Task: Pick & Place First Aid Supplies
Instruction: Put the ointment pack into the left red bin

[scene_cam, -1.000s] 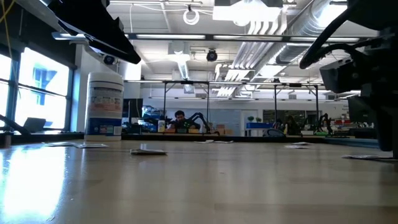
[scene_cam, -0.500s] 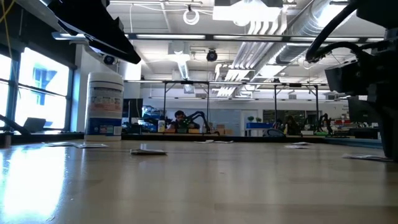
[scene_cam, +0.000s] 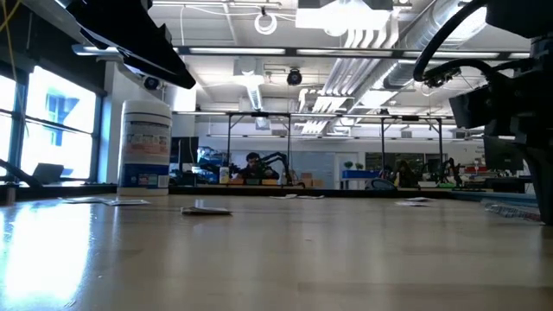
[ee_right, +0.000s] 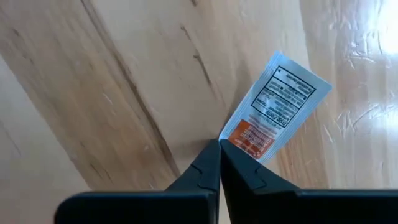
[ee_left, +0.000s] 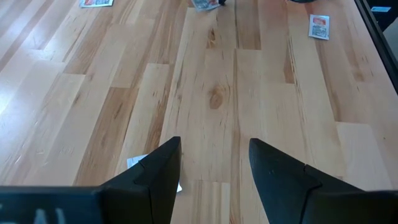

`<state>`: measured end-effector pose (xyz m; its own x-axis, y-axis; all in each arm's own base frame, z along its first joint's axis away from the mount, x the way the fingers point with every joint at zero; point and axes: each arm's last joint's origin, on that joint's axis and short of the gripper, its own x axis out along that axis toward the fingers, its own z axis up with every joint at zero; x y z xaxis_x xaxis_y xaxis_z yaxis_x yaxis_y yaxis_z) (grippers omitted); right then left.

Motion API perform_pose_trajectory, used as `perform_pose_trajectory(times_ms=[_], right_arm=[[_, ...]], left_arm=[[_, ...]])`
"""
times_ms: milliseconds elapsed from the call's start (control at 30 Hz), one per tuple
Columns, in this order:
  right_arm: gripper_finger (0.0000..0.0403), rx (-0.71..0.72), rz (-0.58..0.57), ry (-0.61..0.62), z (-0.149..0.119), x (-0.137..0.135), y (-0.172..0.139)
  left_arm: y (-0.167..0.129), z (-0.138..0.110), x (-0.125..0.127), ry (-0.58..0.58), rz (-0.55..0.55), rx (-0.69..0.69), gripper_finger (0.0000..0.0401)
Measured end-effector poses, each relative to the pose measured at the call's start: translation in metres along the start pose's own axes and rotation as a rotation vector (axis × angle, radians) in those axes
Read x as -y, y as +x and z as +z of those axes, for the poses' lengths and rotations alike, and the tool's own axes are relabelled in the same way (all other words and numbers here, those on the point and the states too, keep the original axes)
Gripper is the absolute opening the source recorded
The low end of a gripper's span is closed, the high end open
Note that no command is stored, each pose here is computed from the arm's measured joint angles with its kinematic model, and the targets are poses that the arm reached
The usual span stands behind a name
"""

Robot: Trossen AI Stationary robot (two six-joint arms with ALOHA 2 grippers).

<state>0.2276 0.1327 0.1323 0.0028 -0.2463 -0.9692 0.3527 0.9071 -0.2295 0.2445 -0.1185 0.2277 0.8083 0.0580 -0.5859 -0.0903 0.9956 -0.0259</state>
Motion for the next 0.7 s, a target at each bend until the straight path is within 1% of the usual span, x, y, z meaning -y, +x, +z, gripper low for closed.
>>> perform_pose_trajectory(times_ms=[100,200,367,500,700], right_arm=[[0.0002,0.043,0.006,0.029,0.0,0.007,-0.009],[0.0001,0.084,0.078,0.044,0.002,0.007,-0.02],[0.0001,0.12,0.176,0.007,0.005,0.004,-0.029],[0.0001,0.124,0.173,-0.007,0.005,0.004,-0.029],[0.0001,0.163,0.223,-0.047,0.009,0.0,-0.031]], left_arm=[[0.0,0.0,0.0,0.0,0.0,0.0,0.0186],[0.0,0.0,0.0,0.0,0.0,0.0,0.0186],[0.0,0.0,0.0,0.0,0.0,0.0,0.0186],[0.0,0.0,0.0,0.0,0.0,0.0,0.0186],[0.0,0.0,0.0,0.0,0.002,0.001,0.0186]])
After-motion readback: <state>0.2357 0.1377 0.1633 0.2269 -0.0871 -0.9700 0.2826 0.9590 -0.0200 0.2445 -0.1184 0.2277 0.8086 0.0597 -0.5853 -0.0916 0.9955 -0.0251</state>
